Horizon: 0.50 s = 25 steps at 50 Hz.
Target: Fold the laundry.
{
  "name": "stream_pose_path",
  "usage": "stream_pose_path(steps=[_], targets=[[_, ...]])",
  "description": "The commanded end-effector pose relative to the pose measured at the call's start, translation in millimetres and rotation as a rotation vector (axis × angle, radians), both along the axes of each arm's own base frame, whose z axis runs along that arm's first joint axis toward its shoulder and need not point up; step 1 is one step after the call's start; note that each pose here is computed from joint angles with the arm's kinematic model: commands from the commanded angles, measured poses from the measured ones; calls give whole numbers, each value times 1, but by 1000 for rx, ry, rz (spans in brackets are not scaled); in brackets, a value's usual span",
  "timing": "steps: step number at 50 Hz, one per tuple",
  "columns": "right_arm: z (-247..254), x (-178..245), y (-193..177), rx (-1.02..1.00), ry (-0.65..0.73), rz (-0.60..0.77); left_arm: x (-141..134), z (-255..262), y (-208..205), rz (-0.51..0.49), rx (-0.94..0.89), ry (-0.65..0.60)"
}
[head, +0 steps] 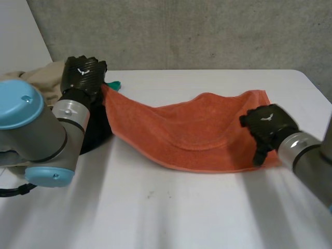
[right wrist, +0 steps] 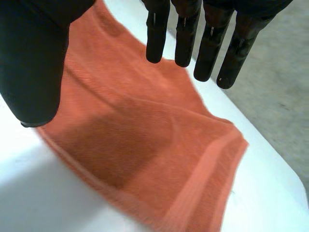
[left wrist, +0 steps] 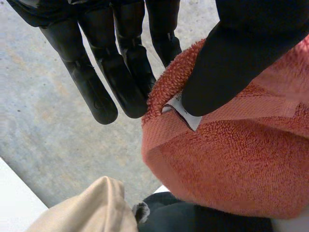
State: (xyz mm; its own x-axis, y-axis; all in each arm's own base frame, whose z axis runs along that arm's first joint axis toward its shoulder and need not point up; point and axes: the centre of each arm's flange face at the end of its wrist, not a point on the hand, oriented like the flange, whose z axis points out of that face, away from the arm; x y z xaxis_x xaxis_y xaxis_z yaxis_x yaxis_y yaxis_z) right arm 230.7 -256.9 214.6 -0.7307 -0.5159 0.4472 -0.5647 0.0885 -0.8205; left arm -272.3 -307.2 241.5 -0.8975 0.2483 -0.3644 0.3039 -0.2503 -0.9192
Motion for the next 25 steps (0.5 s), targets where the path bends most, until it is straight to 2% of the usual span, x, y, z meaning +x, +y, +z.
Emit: stream_pose_path(steps=[1,5,10,14,25], targets=[[6,-32,-19,60,-60,-27,6,12,6,7,-12,11],[8,-48,-34,38,-48,-15,11,18,8,16,-11,25],[-18,-52,-47,35,103,147,17,18,9,22,15,55],[-37,-59,-53,64,226,170,17,13,11,16,41,81],[-65,-77,-64,150,204,119,25,8,6,38,57,81]])
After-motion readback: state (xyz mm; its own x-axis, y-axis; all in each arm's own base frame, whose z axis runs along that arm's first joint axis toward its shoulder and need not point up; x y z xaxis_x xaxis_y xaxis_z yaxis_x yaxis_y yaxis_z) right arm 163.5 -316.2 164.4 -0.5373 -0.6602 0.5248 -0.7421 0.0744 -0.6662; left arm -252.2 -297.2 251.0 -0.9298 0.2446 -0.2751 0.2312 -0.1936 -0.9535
